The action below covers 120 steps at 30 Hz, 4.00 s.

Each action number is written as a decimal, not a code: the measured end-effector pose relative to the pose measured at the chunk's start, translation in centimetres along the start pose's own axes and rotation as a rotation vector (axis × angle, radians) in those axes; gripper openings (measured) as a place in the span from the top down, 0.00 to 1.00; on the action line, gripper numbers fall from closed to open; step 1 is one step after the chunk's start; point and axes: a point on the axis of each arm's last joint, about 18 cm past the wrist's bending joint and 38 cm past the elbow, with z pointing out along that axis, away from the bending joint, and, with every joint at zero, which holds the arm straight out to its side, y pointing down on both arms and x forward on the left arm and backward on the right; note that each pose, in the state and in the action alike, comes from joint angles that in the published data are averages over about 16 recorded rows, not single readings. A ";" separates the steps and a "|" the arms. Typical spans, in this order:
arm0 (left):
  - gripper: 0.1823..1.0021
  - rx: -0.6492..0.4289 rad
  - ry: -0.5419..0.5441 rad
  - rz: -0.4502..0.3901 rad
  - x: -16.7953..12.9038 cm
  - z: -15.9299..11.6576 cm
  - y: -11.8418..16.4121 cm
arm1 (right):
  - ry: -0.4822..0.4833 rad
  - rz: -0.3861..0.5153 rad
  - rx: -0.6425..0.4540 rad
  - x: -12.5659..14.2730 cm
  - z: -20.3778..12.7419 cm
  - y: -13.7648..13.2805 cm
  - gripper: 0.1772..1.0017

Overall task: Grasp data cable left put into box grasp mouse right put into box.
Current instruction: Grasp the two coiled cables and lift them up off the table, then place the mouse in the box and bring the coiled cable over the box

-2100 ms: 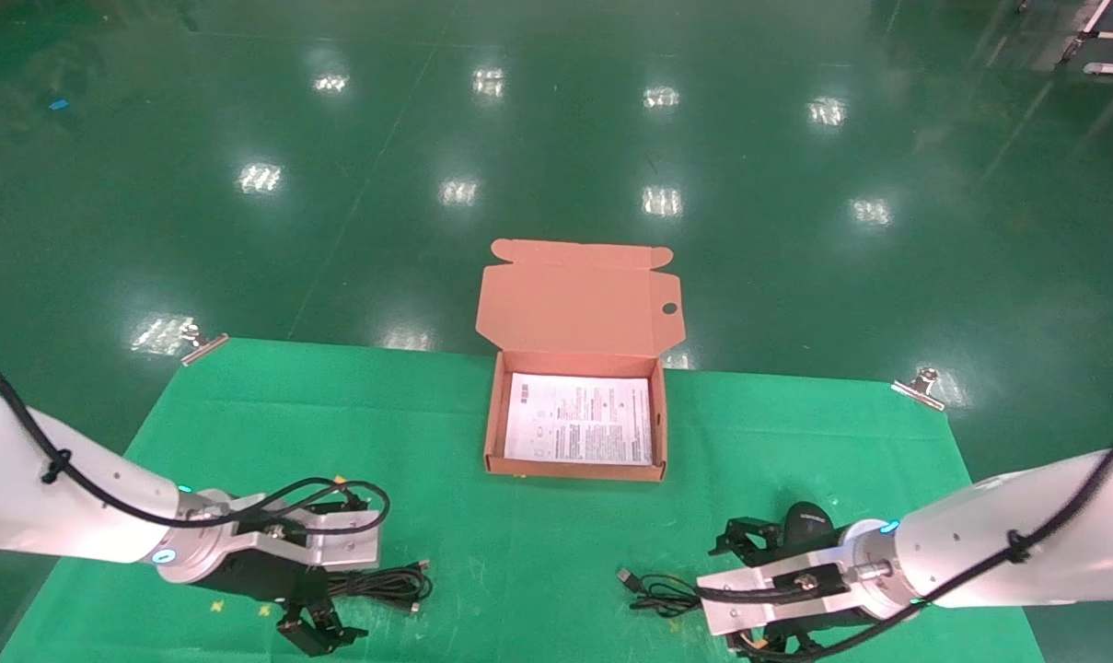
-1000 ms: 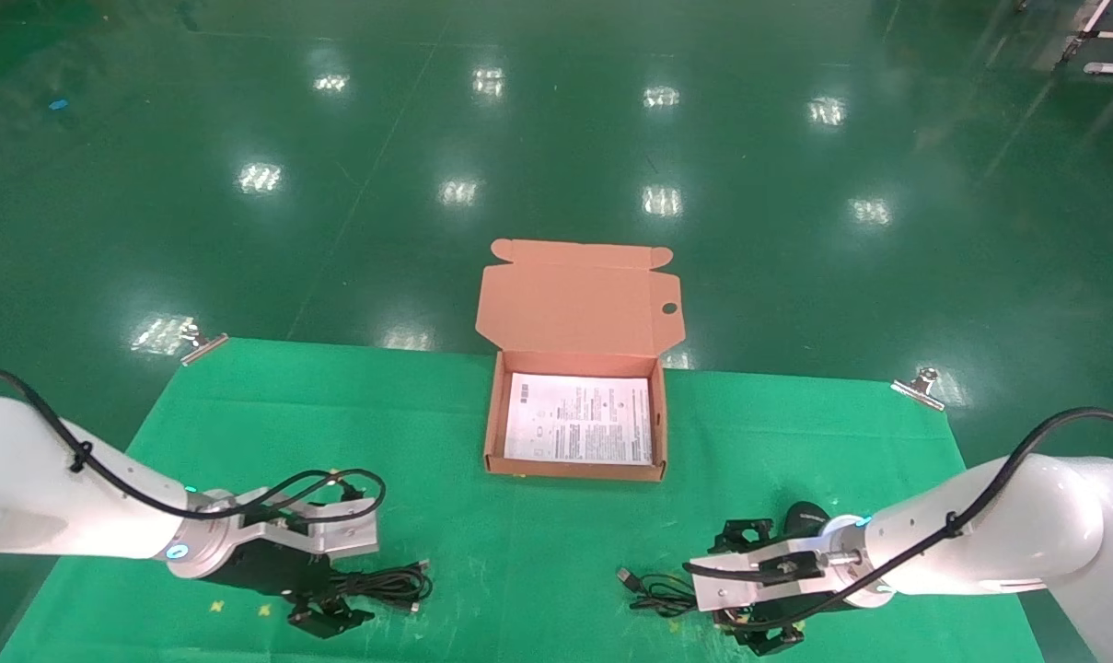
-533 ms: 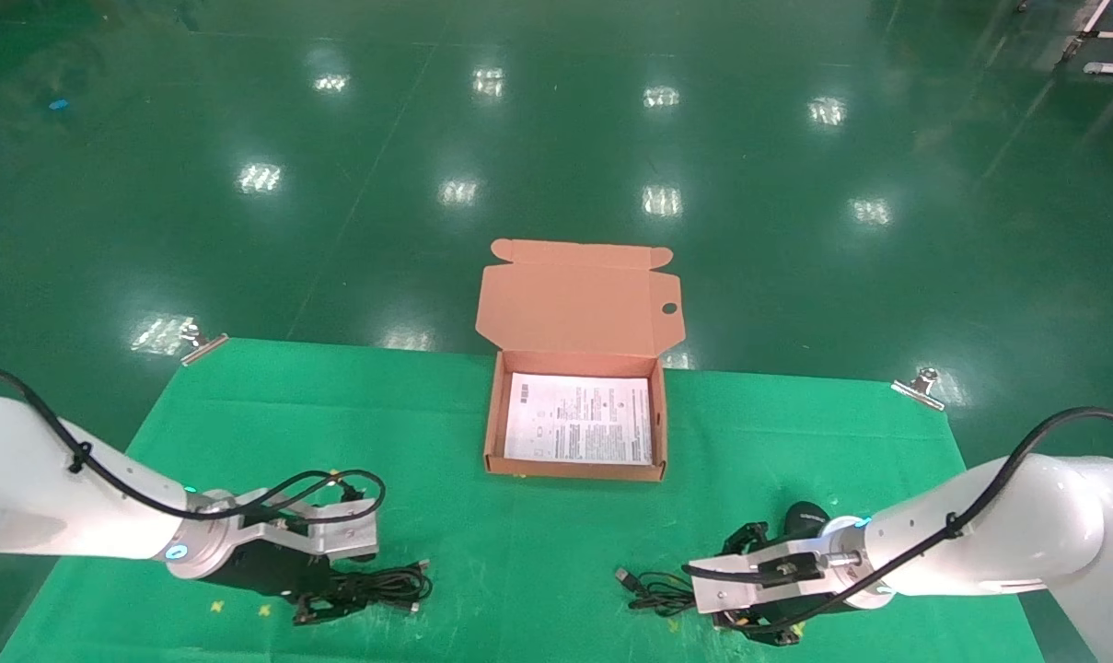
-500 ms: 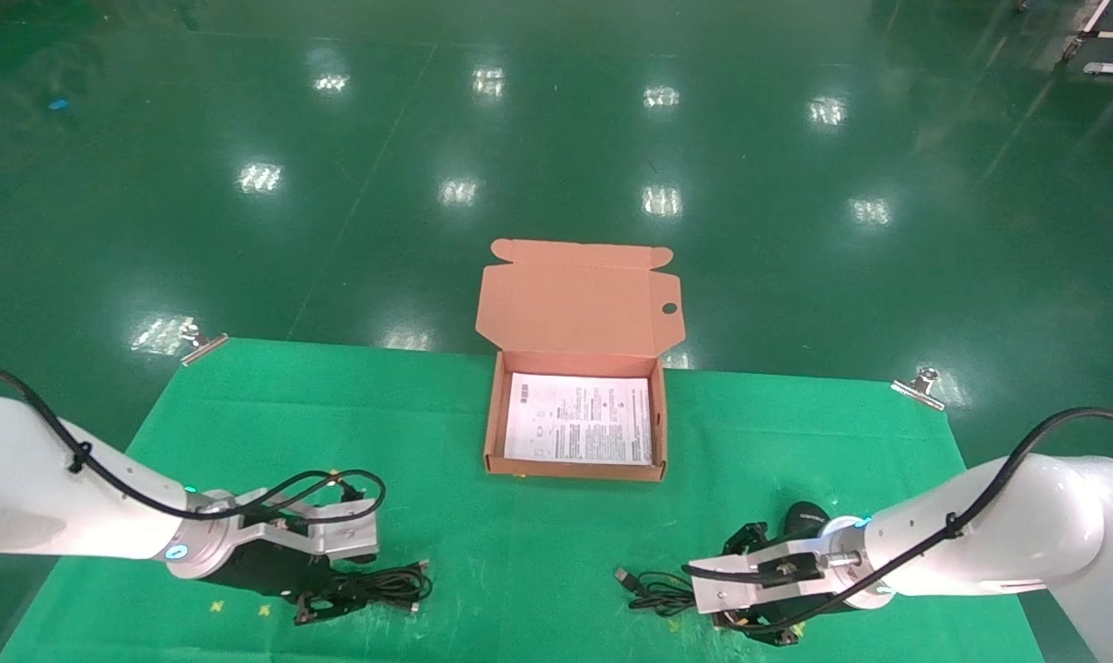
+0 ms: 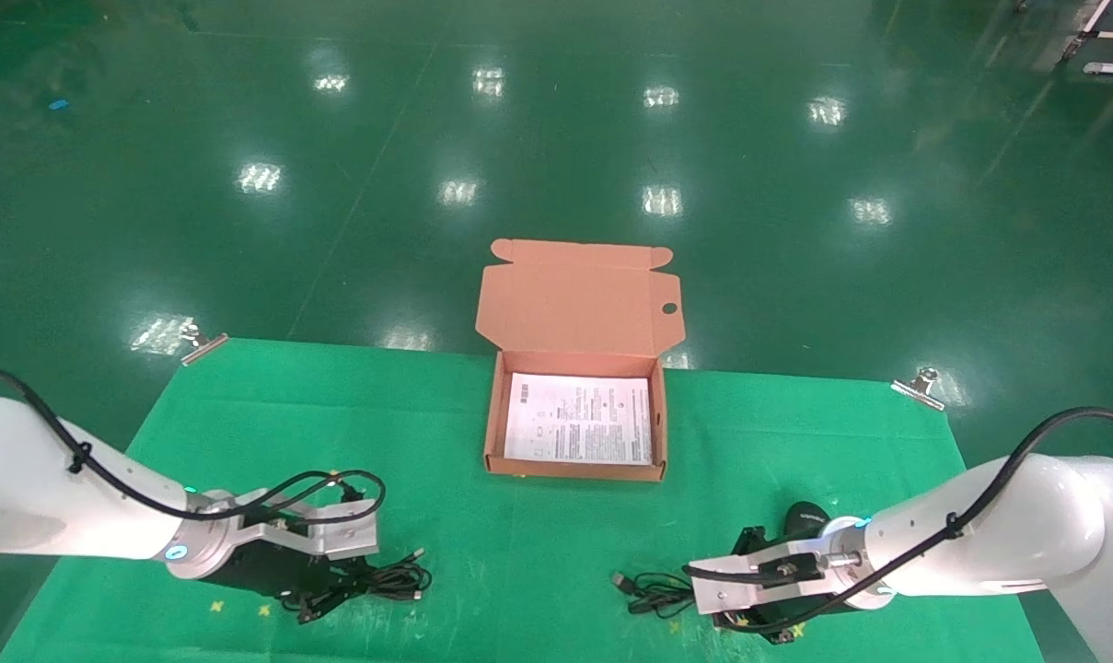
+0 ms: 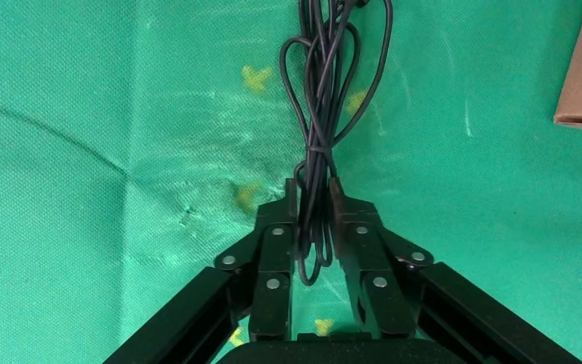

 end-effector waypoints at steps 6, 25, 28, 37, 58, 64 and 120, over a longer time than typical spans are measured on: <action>0.92 -0.002 -0.036 0.041 -1.2 -1.6 0.0 | 0.067 0.036 0.010 1.9 -2.8 0.9 0.94; 0.94 0.023 -0.467 0.311 -10.4 -13.7 -9.8 | 0.605 0.036 0.220 18.2 -17.2 -6.3 0.97; 0.94 0.049 -0.533 0.328 -11.4 -14.9 -12.0 | 0.655 0.014 0.262 20.4 -18.4 -8.6 0.97; 0.94 0.112 -0.652 0.339 -13.5 -17.4 -15.7 | 0.725 -0.030 0.319 24.1 -20.1 -12.7 0.97; 0.94 -0.067 -0.598 0.259 -11.3 -16.0 -9.7 | 0.604 -0.037 0.330 21.7 -12.1 -15.3 0.97; 0.94 -0.107 -0.598 0.232 -10.5 -16.3 -8.6 | 0.558 -0.020 0.346 20.0 -9.2 -16.2 0.97; 0.94 0.188 -0.527 0.380 -7.3 0.0 -20.1 | 0.523 0.356 0.165 13.7 -10.8 0.9 0.40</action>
